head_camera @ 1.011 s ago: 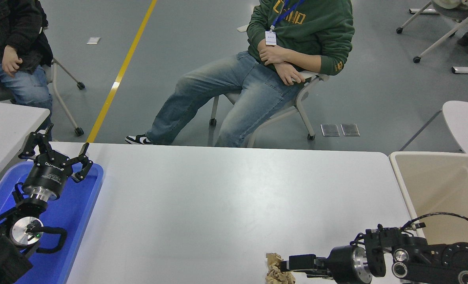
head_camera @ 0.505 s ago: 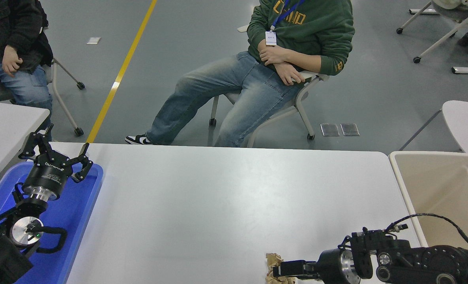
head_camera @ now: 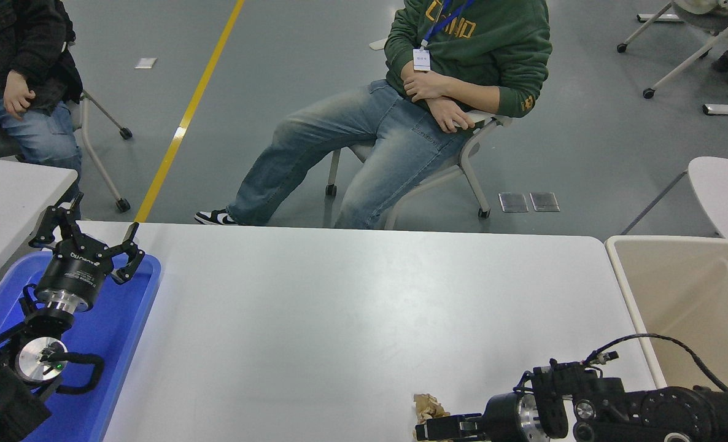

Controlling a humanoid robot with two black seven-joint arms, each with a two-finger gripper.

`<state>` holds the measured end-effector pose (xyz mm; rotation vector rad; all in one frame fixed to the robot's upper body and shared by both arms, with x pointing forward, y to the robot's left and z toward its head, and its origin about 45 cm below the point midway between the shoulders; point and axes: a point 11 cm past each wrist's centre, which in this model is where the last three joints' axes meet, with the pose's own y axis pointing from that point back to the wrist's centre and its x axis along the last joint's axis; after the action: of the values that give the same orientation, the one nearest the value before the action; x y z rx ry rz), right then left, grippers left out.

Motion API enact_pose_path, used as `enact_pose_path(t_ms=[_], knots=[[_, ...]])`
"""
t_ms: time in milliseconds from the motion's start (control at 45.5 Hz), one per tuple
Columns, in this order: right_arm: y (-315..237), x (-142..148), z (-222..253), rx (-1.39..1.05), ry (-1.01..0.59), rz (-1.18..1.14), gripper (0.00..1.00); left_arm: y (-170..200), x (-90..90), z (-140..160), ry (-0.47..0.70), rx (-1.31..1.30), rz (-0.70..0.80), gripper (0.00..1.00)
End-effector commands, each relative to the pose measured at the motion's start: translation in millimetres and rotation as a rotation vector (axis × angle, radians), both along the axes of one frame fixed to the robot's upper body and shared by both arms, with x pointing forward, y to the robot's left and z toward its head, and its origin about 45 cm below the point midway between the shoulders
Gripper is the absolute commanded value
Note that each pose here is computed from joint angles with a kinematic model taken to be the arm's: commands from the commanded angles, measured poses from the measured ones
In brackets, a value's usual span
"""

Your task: Clean the table surface

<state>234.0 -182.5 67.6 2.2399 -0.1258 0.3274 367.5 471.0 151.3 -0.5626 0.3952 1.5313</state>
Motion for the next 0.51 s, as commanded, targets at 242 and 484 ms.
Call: enact_pose_path(t_ms=[242,484], knots=[[-11.2,-1.4,2.3,-0.037,0.04,0.041,0.0,0.2,0.0,0.1,0.0,0.0,0.0,1.0],[-18.6,3.4,21.4,-0.004,0.068,-0.001,0.0,-0.5,0.1,-0.3,0.0,-0.001,-0.001,1.0]])
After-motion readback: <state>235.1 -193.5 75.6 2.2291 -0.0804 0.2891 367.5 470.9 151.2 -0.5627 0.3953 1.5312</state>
